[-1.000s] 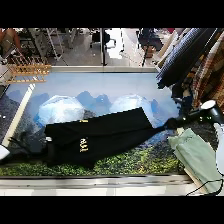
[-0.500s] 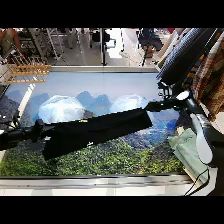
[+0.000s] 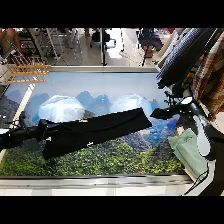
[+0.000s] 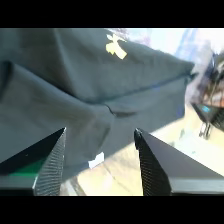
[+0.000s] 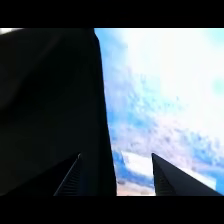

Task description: Fold the clothes and pants, and hang the long-sleeved shirts on hangers.

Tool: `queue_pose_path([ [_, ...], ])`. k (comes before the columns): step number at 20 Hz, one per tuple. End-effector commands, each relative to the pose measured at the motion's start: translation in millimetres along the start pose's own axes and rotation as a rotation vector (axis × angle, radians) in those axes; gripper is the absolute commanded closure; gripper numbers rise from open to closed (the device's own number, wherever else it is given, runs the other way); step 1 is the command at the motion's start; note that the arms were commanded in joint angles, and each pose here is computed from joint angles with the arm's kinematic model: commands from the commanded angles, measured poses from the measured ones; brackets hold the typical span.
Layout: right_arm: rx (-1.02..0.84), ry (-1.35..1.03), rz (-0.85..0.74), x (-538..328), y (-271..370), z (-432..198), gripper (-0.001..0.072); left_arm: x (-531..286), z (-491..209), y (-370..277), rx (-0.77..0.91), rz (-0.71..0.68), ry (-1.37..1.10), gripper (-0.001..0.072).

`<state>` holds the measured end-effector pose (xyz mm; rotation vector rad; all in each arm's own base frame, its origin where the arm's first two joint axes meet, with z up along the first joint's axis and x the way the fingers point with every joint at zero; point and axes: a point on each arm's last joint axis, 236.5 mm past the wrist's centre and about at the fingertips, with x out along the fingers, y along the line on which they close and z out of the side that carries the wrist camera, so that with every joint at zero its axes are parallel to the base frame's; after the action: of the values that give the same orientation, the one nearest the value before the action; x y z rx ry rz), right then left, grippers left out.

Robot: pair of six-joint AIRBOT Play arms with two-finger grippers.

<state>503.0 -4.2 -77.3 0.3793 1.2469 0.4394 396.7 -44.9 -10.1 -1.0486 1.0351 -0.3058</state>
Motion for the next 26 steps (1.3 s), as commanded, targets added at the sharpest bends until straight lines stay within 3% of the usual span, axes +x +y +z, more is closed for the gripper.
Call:
queue_pose_path([
  [1, 0.013, 0.076, 0.101, 21, 4, -21, 0.0201, 8, -11, -11, 0.037, -0.012, 0.031, 0.0354],
  [3, 0.011, 0.096, 0.18, 40, 21, -25, 0.0207, 15, -20, -17, 0.055, -0.015, 0.057, 0.0477],
  [5, -0.029, 0.128, 0.26, 57, 45, -31, 0.0273, 23, -29, -22, 0.123, -0.017, 0.081, 0.0544],
  [6, -0.067, 0.147, 0.274, 62, 53, -33, 0.0378, 26, -32, -23, 0.16, -0.012, 0.089, 0.0662],
  [7, -0.115, 0.152, 0.263, 61, 56, -31, 0.0599, 29, -34, -23, 0.177, -0.003, 0.094, 0.0704],
  [8, -0.161, 0.155, 0.23, 54, 54, -27, 0.0697, 32, -38, -24, 0.187, 0.0, 0.102, 0.0704],
  [10, -0.194, 0.148, 0.043, 25, 26, -12, 0.0699, 37, -49, -23, 0.221, 0.019, 0.139, 0.0705],
  [13, -0.129, 0.037, -0.447, -72, -48, 18, 0.07, 52, -77, -10, 0.243, 0.129, 0.22, 0.0705],
  [15, -0.1, -0.05, -0.588, -137, -55, 27, 0.07, 71, -89, -7, 0.262, 0.182, 0.229, 0.0704],
  [21, -0.265, -0.103, -0.216, -120, 123, 29, 0.0699, 129, -129, 5, 0.271, 0.216, 0.288, 0.0704],
  [26, -0.432, 0.018, -0.05, -33, 284, -25, 0.0699, 39, -51, -47, 0.282, 0.097, 0.123, 0.0704],
])
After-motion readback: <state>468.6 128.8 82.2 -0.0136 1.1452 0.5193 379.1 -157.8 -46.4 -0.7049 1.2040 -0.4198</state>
